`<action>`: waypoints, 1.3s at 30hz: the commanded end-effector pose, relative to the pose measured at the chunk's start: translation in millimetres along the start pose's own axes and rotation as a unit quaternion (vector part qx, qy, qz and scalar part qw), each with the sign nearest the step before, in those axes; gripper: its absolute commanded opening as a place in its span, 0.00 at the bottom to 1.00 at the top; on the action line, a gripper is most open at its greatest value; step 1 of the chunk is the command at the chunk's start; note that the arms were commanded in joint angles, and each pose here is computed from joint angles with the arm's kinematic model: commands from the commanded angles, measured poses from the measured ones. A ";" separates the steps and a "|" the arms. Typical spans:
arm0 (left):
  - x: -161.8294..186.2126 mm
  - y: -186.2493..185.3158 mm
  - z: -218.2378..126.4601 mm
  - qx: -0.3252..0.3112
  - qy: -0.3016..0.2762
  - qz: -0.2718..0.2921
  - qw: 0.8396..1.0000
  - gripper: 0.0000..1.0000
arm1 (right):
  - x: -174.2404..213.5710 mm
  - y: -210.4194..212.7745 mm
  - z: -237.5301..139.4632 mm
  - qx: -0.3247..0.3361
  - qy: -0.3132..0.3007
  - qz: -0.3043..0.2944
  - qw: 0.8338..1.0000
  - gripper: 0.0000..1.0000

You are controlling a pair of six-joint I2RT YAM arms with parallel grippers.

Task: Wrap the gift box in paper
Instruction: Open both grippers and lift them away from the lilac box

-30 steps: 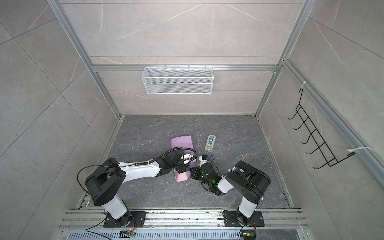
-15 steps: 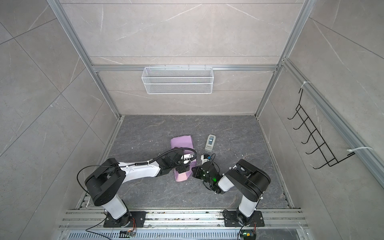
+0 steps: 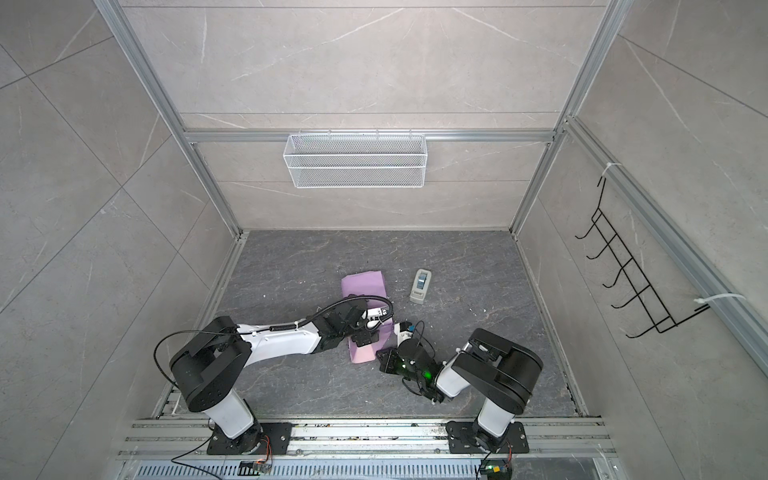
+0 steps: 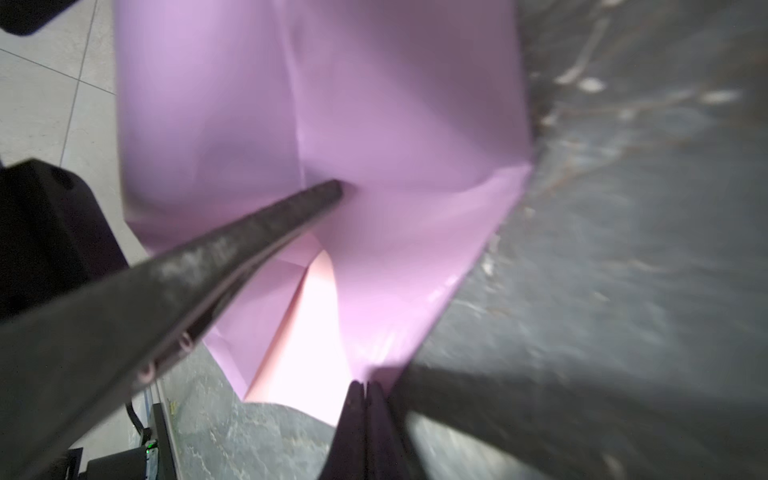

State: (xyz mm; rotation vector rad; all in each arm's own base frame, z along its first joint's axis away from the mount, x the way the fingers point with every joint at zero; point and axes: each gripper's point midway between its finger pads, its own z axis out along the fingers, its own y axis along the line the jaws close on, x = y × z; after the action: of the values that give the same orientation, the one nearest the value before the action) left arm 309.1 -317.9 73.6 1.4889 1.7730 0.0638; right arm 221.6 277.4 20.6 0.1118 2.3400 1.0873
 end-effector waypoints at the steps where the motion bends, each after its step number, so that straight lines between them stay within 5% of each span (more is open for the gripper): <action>1: -5.3 3.4 -5.0 0.002 -0.007 -0.019 1.000 1.00 | -14.6 -3.9 -13.6 0.022 -0.017 -0.002 1.000 0.00; 13: -33.4 10.3 -36.9 0.019 -0.061 -0.071 0.995 1.00 | -99.5 1.5 -64.8 0.043 -0.061 -0.033 0.997 0.07; 20: -34.4 40.2 -80.4 -0.023 -0.099 -0.196 0.975 1.00 | -131.6 23.9 -48.1 0.026 -0.043 -0.037 0.998 0.36; 23: -14.1 68.7 -97.4 -0.044 -0.106 -0.332 0.936 0.98 | -140.9 30.4 -34.2 0.025 -0.033 -0.040 0.998 0.52; 27: 28.8 97.3 -102.1 -0.029 -0.086 -0.554 0.828 0.91 | -150.9 31.4 -14.3 0.035 -0.020 -0.033 0.999 0.68; 30: 49.6 97.8 -91.2 -0.003 -0.046 -0.643 0.765 0.87 | -152.1 27.3 -0.9 0.043 -0.008 -0.023 0.999 0.79; 39: 38.0 73.6 -43.7 0.101 -0.003 -0.695 0.712 0.79 | -139.7 27.6 18.4 0.038 0.033 -0.015 0.999 0.87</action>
State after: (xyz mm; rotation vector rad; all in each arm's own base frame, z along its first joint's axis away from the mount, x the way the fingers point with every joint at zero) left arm 342.0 -220.1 106.2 -0.0273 2.4814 -0.7224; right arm 348.3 259.3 94.1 0.0918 2.4071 0.9726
